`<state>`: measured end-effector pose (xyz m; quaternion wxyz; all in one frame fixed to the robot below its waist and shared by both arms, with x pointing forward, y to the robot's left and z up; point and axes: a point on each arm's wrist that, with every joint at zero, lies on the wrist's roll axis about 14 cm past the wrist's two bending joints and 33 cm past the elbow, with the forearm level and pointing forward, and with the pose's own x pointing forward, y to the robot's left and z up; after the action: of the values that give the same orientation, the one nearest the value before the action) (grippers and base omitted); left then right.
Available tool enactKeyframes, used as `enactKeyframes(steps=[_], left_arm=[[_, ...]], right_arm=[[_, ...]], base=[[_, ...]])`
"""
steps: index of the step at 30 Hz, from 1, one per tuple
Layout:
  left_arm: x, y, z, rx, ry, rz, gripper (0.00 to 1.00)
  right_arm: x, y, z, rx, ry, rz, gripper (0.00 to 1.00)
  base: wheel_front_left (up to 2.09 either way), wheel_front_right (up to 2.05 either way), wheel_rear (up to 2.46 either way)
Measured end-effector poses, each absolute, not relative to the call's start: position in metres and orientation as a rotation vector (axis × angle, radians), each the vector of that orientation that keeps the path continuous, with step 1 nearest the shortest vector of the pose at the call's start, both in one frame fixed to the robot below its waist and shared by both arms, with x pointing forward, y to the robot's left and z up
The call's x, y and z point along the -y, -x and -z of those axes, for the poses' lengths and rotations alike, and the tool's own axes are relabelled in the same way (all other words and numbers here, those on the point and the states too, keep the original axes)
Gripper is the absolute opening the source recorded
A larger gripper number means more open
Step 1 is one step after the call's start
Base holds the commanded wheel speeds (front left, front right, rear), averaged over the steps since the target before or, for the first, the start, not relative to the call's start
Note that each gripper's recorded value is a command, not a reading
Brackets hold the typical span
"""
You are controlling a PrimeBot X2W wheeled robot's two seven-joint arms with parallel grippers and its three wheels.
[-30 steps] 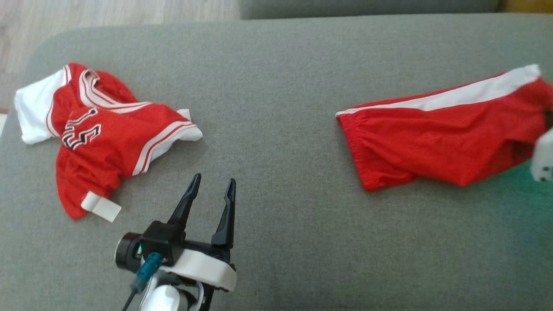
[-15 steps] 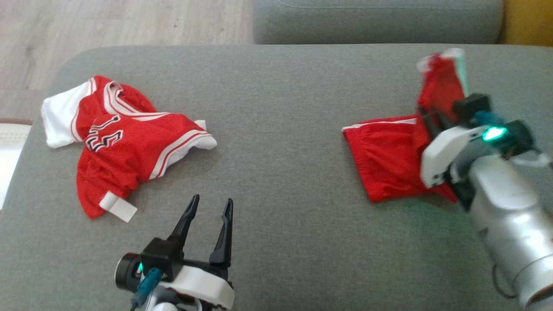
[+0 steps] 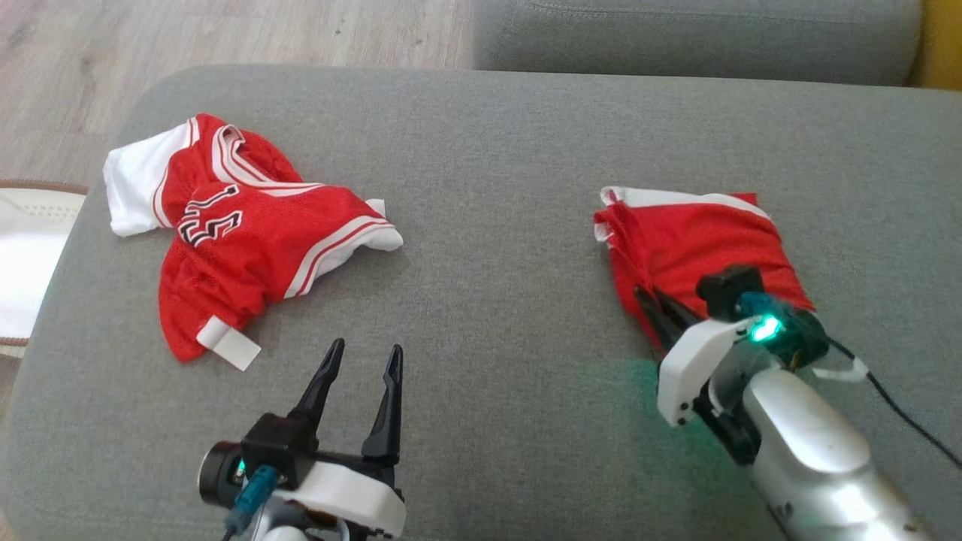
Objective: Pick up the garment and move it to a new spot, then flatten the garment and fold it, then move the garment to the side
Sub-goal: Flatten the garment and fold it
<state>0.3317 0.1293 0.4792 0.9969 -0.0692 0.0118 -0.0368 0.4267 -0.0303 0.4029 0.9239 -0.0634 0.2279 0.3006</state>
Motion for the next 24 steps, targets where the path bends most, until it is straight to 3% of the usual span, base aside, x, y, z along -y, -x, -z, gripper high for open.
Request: enactKeyframes(steps=[10,17,24], left_arm=[[-0.127,-0.32,-0.48,-0.018,0.143,0.077,1.0],[-0.131,-0.307,-0.486,0.007,0.145,0.059,1.0],[-0.132,-0.295,-0.489,0.022,0.14,0.048,1.0]], right_arm=[[0.011,-0.388,-0.45,-0.279,-0.119,-0.636,1.0],[0.053,-0.351,-0.456,-0.209,-0.182,-0.529,1.0],[0.1,-0.34,-0.469,-0.099,-0.117,-0.409,1.0]], base=[[0.0,0.0,0.0],[0.0,0.0,0.0],[0.0,0.0,0.0]])
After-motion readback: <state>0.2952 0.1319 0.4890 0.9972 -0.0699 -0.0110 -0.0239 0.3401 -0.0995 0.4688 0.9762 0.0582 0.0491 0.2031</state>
